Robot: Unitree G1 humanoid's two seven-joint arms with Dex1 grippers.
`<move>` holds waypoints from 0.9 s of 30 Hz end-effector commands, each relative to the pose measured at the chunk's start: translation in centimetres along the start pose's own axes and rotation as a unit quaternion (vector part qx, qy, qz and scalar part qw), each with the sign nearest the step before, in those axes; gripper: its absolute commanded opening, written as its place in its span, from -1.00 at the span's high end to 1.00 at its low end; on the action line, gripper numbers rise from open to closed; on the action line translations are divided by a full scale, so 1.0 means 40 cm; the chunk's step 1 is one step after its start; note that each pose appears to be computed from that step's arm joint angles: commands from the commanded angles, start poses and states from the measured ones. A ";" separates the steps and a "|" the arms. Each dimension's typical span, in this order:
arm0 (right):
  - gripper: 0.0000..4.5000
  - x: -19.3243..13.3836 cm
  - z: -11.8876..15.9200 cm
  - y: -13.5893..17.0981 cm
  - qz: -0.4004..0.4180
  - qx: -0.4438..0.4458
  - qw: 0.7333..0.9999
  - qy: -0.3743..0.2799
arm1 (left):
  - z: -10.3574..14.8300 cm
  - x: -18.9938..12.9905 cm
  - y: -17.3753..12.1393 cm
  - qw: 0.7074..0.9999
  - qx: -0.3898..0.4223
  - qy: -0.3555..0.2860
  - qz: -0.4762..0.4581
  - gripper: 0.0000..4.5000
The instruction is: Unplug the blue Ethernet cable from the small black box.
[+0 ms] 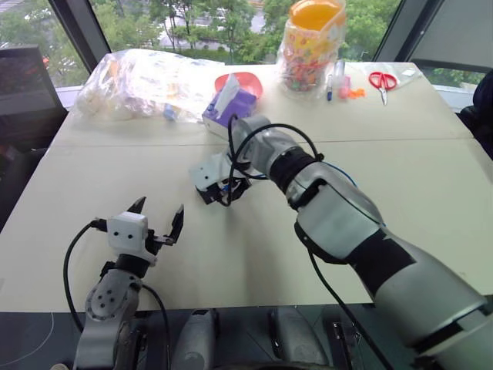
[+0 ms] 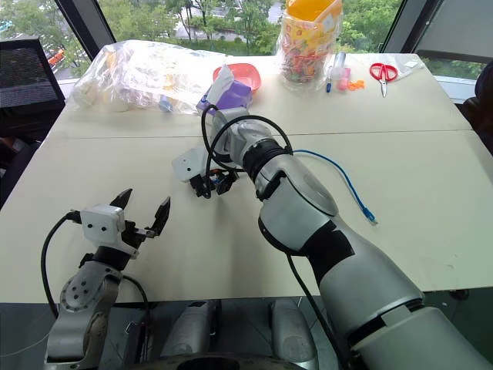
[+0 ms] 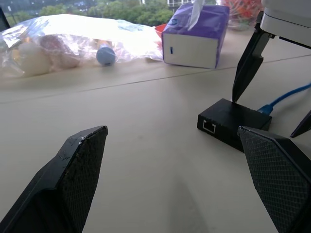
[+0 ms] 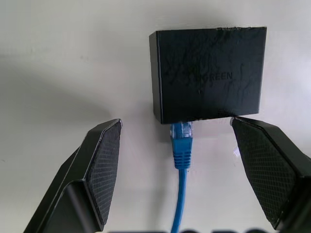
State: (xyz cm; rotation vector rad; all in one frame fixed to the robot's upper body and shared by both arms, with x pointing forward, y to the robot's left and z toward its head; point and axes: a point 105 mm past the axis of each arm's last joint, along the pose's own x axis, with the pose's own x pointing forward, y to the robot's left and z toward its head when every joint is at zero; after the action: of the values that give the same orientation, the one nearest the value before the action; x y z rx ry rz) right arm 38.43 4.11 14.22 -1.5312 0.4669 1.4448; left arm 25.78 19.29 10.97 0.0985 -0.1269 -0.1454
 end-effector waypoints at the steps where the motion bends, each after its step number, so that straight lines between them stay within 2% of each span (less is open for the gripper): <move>1: -0.41 -0.013 0.008 -0.019 -0.017 -0.003 1.000 0.017 | 0.038 -0.005 0.002 0.999 0.013 -0.032 0.011 -1.00; 3: -0.06 -0.008 0.004 -0.018 -0.019 0.006 1.000 0.024 | 0.039 -0.007 0.002 0.999 0.013 -0.033 0.015 -1.00; 7: 0.87 0.002 -0.020 -0.018 -0.032 0.015 0.998 0.048 | 0.041 -0.014 0.008 0.999 0.015 -0.035 0.030 -1.00; 8: 0.98 0.002 -0.024 -0.017 -0.032 0.017 0.998 0.050 | 0.041 -0.016 0.008 0.999 0.015 -0.035 0.032 -1.00; 13: 0.98 0.002 -0.035 -0.014 -0.029 0.027 0.998 0.052 | 0.040 -0.024 0.016 0.999 0.018 -0.033 0.036 -1.00; 17: 0.98 -0.011 -0.021 -0.027 -0.047 0.048 0.998 0.006 | 0.070 -0.020 0.039 0.999 0.015 -0.037 0.007 -1.00; 21: 0.98 -0.061 -0.002 -0.084 -0.148 0.022 0.986 -0.073 | 0.146 0.008 0.090 0.998 -0.003 -0.052 -0.044 -1.00; 24: 0.98 -0.090 -0.009 -0.101 -0.204 0.002 0.972 -0.112 | 0.190 0.042 0.084 0.994 -0.009 -0.058 -0.093 -1.00; 27: 0.98 -0.112 -0.052 -0.111 -0.295 -0.030 0.948 -0.113 | 0.231 0.082 0.061 0.987 -0.020 -0.065 -0.148 -1.00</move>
State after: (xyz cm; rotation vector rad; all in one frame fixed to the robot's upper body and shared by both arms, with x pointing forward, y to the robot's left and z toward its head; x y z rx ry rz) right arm 41.83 2.92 17.86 -1.3557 -0.0104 1.2103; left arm 28.07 21.08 19.64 0.0803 -0.2192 -0.3931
